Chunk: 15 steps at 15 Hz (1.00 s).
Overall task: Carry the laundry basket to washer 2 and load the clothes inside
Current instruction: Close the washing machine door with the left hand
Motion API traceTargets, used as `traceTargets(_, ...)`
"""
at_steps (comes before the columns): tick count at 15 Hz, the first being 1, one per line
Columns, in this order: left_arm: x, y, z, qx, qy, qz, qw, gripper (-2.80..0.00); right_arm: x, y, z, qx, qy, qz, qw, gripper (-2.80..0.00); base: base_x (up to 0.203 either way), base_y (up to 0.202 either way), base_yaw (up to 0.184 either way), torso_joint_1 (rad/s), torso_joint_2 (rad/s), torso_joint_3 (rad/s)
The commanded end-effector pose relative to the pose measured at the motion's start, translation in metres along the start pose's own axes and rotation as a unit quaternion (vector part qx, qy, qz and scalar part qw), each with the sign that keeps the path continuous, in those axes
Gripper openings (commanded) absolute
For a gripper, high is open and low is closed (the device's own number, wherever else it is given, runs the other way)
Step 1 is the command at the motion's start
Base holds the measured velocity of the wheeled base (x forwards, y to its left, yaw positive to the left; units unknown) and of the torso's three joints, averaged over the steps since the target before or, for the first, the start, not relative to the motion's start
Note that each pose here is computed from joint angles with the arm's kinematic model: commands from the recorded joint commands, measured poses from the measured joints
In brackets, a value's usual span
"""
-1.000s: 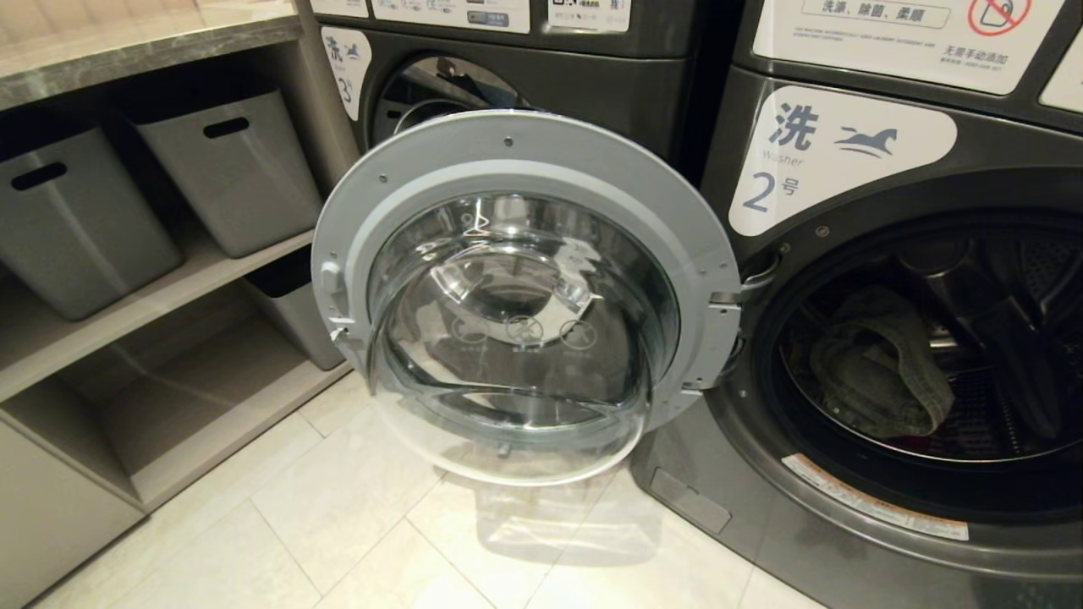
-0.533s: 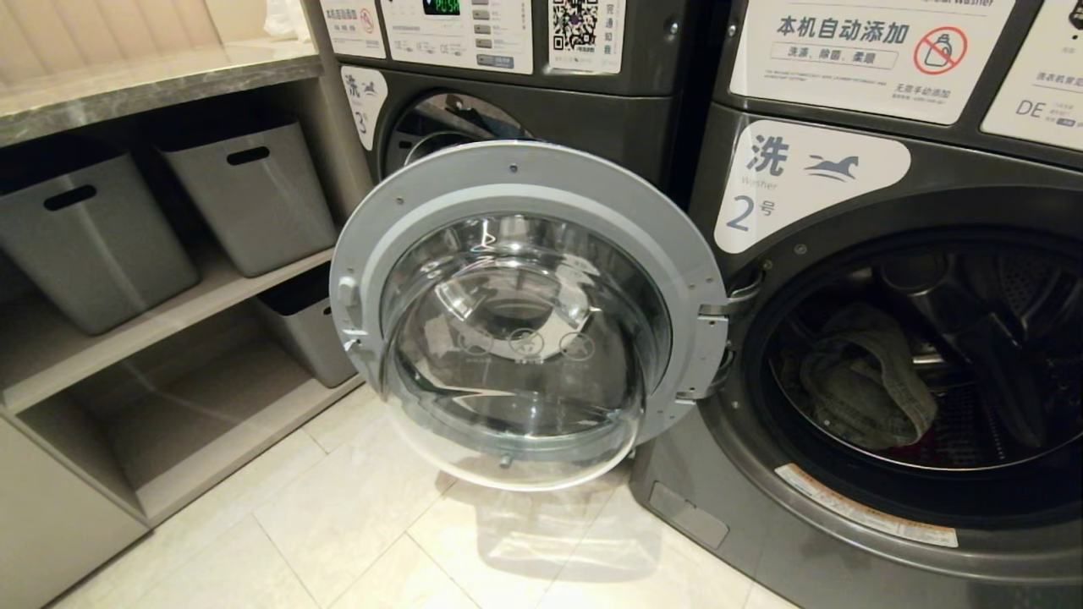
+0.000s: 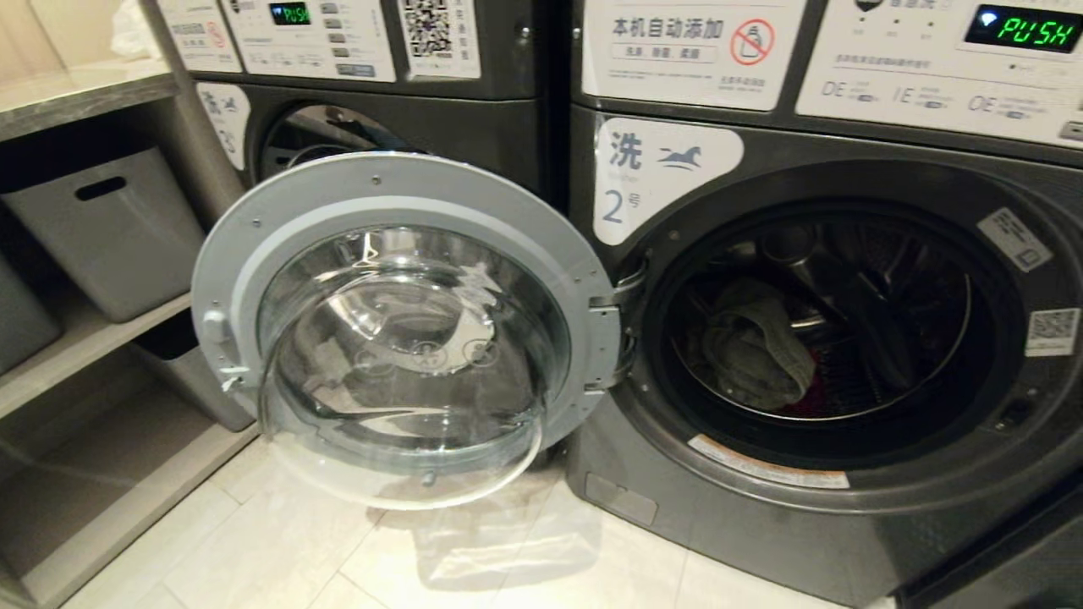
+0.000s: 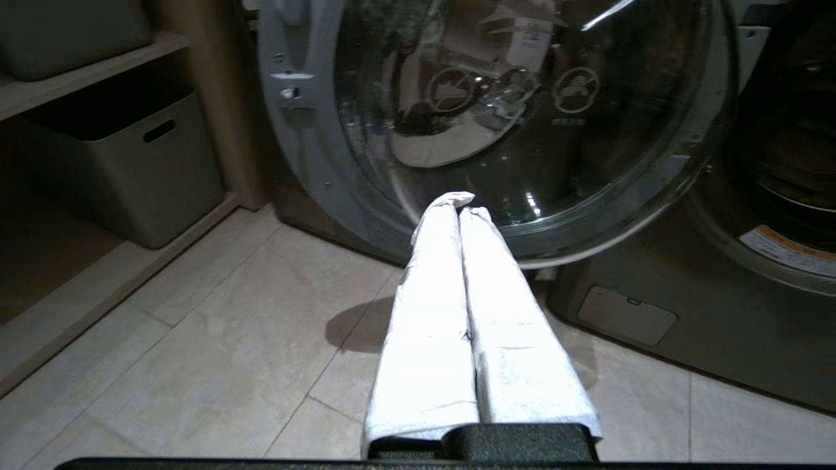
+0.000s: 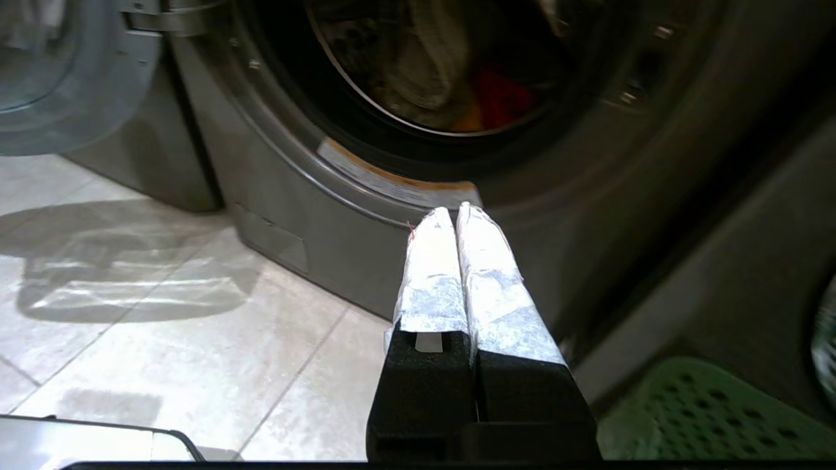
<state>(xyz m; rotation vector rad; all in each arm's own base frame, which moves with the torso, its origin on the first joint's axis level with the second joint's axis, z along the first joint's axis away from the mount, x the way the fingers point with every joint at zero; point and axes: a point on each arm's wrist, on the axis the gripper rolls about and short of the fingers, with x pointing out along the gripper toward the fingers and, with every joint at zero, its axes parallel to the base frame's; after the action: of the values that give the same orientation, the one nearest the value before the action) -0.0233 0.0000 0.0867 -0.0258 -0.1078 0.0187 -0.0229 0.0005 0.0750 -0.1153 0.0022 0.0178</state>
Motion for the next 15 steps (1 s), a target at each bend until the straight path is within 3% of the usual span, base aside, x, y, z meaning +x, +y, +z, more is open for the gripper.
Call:
traceTargets(1,0.0020,0.0003,-0.0113,0.000,0.020,0.001,0.9998,-2.80,0.0001,0.0000,0.0000,-0.001,0.001,0.000,1.000,-2.80,0.001,0.010,-0.177,0.002,0.00,0.002)
traceTargets(12,0.0020,0.0003,-0.0113,0.000,0.019,0.001,0.9998,-2.80,0.0001,0.0000,0.0000,0.006,0.001,0.000,1.000,-2.80,-0.001,0.009,-0.169,0.002,0.00,0.002)
traceTargets(15,0.0020,0.0003,-0.0113,0.000,0.019,0.000,0.9998,-2.80,0.0001,0.0000,0.0000,0.006,0.001,0.000,1.000,-2.80,0.003,0.007,-0.055,0.003,0.00,0.003)
